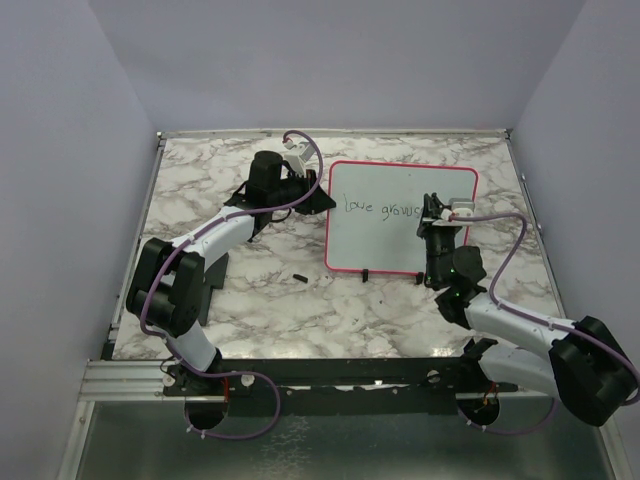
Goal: Write a sentence on the whiteboard
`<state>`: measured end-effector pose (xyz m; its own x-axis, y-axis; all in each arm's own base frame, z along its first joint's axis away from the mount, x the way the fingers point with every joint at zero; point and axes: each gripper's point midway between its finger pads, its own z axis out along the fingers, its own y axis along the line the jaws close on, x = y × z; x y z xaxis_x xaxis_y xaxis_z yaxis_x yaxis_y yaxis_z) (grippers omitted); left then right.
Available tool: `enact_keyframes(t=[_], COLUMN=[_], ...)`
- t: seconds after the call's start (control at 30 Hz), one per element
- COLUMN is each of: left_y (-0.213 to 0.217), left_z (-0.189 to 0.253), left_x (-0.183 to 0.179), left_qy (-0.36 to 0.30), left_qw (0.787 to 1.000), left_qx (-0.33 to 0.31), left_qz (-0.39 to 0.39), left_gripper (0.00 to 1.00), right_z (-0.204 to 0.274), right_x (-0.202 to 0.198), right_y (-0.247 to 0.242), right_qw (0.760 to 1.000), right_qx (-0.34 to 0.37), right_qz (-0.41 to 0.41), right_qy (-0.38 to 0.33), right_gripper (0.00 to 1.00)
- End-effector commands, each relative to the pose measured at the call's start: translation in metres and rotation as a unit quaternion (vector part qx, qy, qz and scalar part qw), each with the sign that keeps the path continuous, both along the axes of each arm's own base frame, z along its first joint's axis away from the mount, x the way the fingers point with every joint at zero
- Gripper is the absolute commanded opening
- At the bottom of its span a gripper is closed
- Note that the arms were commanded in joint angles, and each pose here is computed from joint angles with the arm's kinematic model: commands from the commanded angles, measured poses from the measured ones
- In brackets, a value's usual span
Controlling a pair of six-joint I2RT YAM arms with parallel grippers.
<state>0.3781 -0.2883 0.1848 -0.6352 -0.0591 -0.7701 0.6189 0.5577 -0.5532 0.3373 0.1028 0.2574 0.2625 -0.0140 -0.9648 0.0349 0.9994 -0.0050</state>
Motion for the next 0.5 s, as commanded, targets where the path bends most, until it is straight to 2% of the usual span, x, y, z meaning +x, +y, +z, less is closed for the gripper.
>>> enact_keyframes(t=[0.0, 0.47], left_y=[0.0020, 0.0020], left_z=[0.0213, 0.0212], left_x=[-0.0008, -0.0006], left_qy=[-0.025, -0.025], left_qw=[1.000, 1.000], left_qx=[-0.010, -0.010], left_qz=[0.004, 0.005], left_gripper=[0.04, 0.04], right_z=[-0.0165, -0.0142], right_x=[0.0039, 0.0040], right_y=[0.0037, 0.0082], right_qw=[1.000, 1.000], right_qx=[-0.012, -0.006], right_qz=[0.008, 0.020], right_qy=[0.024, 0.021], right_gripper=[0.01, 0.01])
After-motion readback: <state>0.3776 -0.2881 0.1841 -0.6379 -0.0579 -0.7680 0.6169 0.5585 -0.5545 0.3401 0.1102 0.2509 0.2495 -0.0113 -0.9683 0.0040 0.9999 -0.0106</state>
